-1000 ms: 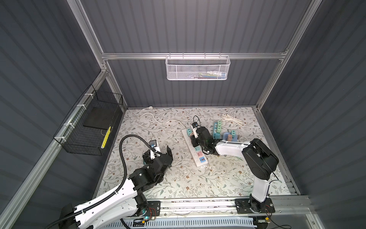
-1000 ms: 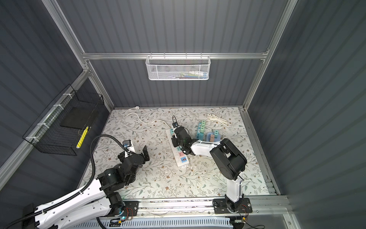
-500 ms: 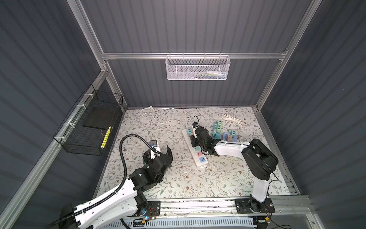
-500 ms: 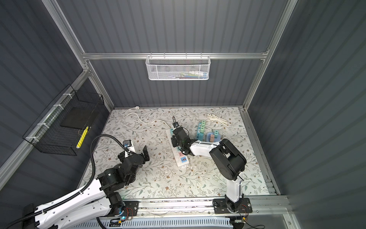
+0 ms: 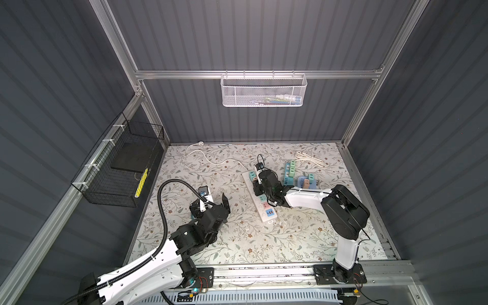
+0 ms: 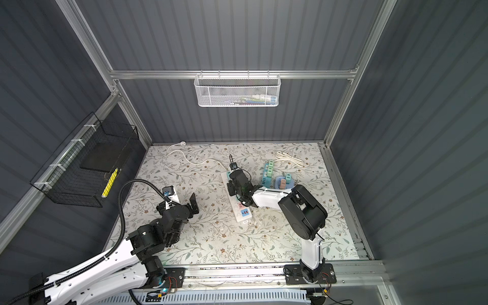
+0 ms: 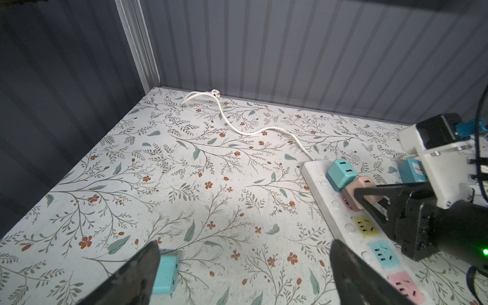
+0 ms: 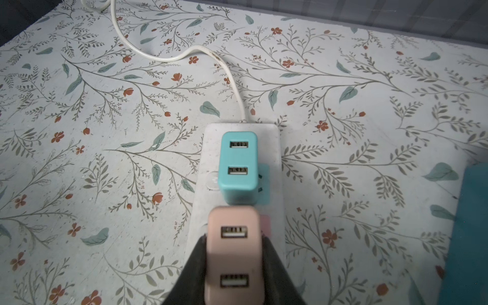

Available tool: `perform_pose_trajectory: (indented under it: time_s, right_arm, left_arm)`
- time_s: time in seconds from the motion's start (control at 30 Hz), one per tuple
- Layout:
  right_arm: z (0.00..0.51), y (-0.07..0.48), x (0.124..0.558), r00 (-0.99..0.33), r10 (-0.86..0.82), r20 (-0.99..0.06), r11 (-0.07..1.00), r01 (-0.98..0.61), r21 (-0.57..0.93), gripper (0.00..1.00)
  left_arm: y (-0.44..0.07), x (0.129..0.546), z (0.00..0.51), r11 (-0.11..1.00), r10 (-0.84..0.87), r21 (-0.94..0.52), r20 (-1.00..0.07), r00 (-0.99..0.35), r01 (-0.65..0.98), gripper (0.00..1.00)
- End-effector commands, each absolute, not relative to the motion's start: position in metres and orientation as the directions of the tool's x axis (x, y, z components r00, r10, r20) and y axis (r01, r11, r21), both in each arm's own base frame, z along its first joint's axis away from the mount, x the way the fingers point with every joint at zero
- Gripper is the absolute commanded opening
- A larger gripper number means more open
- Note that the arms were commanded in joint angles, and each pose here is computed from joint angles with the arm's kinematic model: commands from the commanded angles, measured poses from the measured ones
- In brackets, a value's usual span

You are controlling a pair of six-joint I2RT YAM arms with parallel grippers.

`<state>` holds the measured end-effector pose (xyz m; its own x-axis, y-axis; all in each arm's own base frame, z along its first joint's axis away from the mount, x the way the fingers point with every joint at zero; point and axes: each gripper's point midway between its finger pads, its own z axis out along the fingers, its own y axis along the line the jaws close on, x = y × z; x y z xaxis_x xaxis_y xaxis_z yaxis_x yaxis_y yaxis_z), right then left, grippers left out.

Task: Insert the plug
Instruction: 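Lower the pink adapter with the right gripper onto the socket beside the teal adapter, then press the pink adapter down into the socket with the right gripper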

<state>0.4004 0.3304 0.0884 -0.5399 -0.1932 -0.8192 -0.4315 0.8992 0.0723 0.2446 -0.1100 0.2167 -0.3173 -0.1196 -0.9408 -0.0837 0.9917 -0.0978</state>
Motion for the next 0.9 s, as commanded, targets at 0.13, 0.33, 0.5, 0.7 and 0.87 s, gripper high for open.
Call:
perform_pose_trajectory:
  time_s: [0.13,0.33,0.5,0.7,0.87]
  right_arm:
    - [0.058,0.323,0.39,-0.594,-0.252,-0.764,0.909,-0.415,0.023,0.2]
    - [0.06,0.318,0.388,-0.597,-0.261,-0.759,0.912,-0.41,0.009,0.2]
    - [0.04,0.321,0.386,-0.614,-0.292,-0.733,0.91,-0.415,-0.014,0.2]
    - [0.016,0.316,0.377,-0.648,-0.357,-0.673,0.899,-0.434,-0.06,0.2]
    - [0.004,0.306,0.37,-0.681,-0.407,-0.609,0.891,-0.442,-0.102,0.2]
  left_arm:
    - [-0.105,0.244,0.218,0.99,-0.121,-0.093,-0.947,-0.299,-0.105,1.0]
    - [-0.104,0.243,0.215,0.99,-0.122,-0.095,-0.945,-0.302,-0.105,1.0]
    - [-0.105,0.243,0.213,0.989,-0.127,-0.099,-0.944,-0.305,-0.106,1.0]
    - [-0.103,0.242,0.212,0.99,-0.12,-0.09,-0.944,-0.307,-0.108,1.0]
    - [-0.103,0.243,0.211,0.99,-0.122,-0.093,-0.944,-0.306,-0.109,1.0]
